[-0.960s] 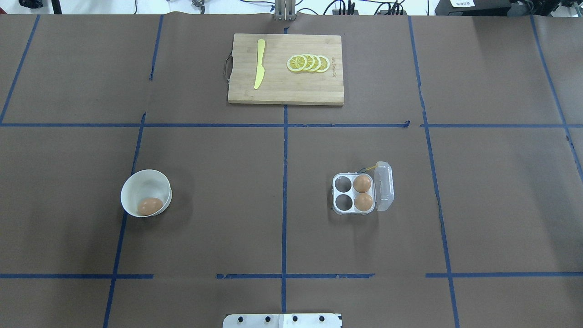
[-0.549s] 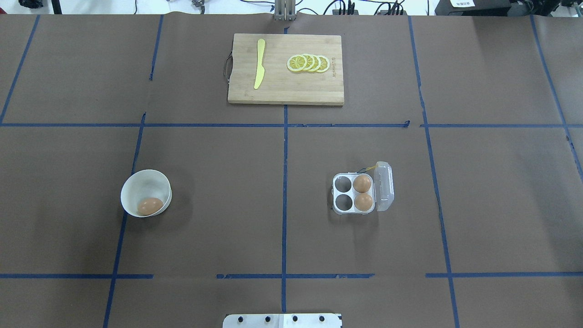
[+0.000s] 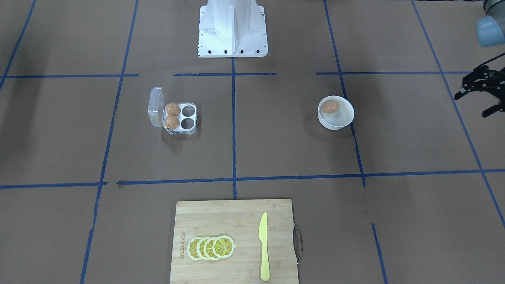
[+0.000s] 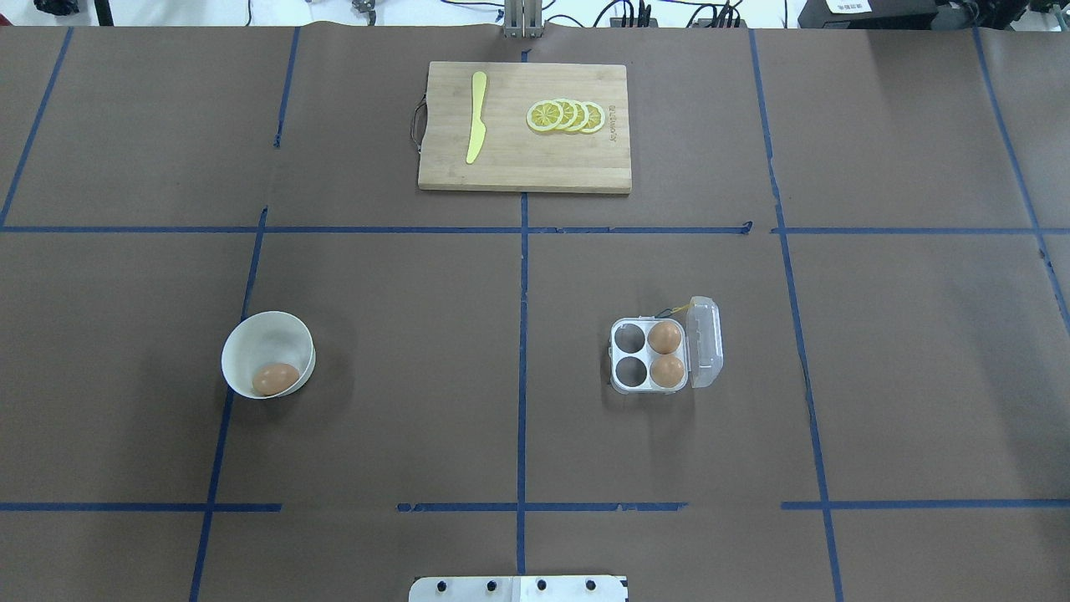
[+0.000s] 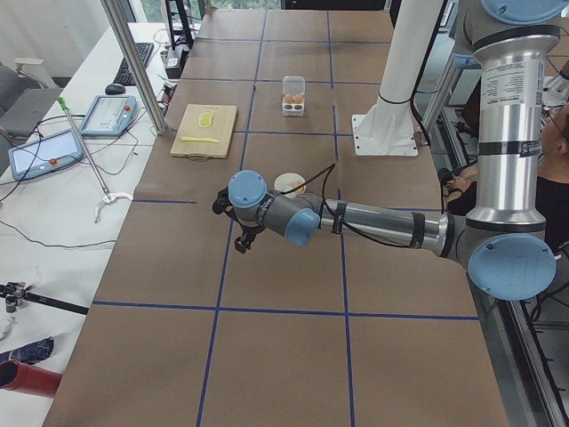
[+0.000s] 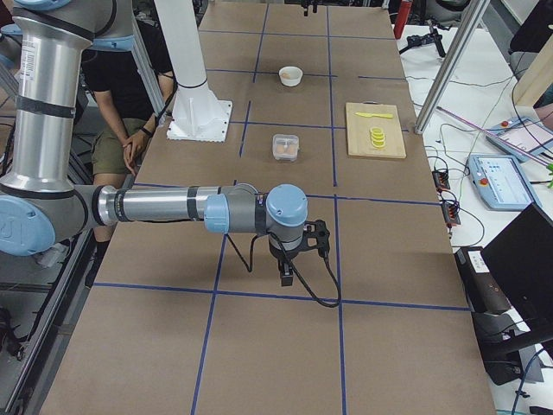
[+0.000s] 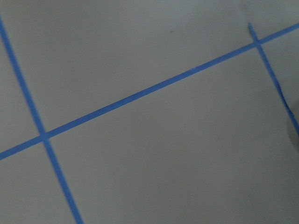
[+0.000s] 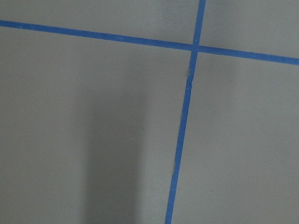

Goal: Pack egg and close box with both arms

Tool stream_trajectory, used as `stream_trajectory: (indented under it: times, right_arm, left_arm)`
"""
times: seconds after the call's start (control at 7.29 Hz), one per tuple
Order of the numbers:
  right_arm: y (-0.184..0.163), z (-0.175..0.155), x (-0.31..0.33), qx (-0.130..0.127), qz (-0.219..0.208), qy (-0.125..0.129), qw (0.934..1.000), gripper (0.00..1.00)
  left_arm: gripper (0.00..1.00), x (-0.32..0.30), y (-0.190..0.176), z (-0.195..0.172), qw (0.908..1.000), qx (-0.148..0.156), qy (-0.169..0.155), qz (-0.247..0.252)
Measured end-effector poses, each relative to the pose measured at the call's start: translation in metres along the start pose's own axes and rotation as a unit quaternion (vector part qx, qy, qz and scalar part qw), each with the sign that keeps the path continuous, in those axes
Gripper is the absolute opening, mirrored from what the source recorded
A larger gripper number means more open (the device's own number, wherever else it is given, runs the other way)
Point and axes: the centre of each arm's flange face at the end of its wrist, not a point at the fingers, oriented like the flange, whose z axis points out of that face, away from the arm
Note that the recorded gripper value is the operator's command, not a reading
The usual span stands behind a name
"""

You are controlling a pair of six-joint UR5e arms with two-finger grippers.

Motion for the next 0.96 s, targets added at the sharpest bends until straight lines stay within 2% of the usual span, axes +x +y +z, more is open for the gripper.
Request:
stream_trajectory:
  times: [0.27, 0.55, 0.82, 0.96]
  right_arm:
    - [-0.002, -0.001, -0.001, 0.001, -0.002, 0.0, 1.0, 1.0]
    - [-0.002, 0.001, 0.0, 0.003, -0.005, -0.001, 1.0, 1.0]
    - [-0.003, 0.002, 0.001, 0.013, -0.016, -0.002, 0.9998, 1.0]
    - [-0.003, 0.002, 0.001, 0.014, -0.02, -0.003, 0.9997, 1.0]
  left_arm:
    - [0.99, 0.069, -0.042, 0.054, 0.9972, 0.009, 0.01, 0.073]
    - [0.96, 0.129, -0.072, 0.098, 0.9914, 0.002, 0.031, 0.127]
    - [0.92, 0.181, -0.08, 0.136, 0.9836, -0.015, 0.06, 0.169]
    - [0.9, 0.197, -0.08, 0.149, 0.9808, -0.02, 0.065, 0.183]
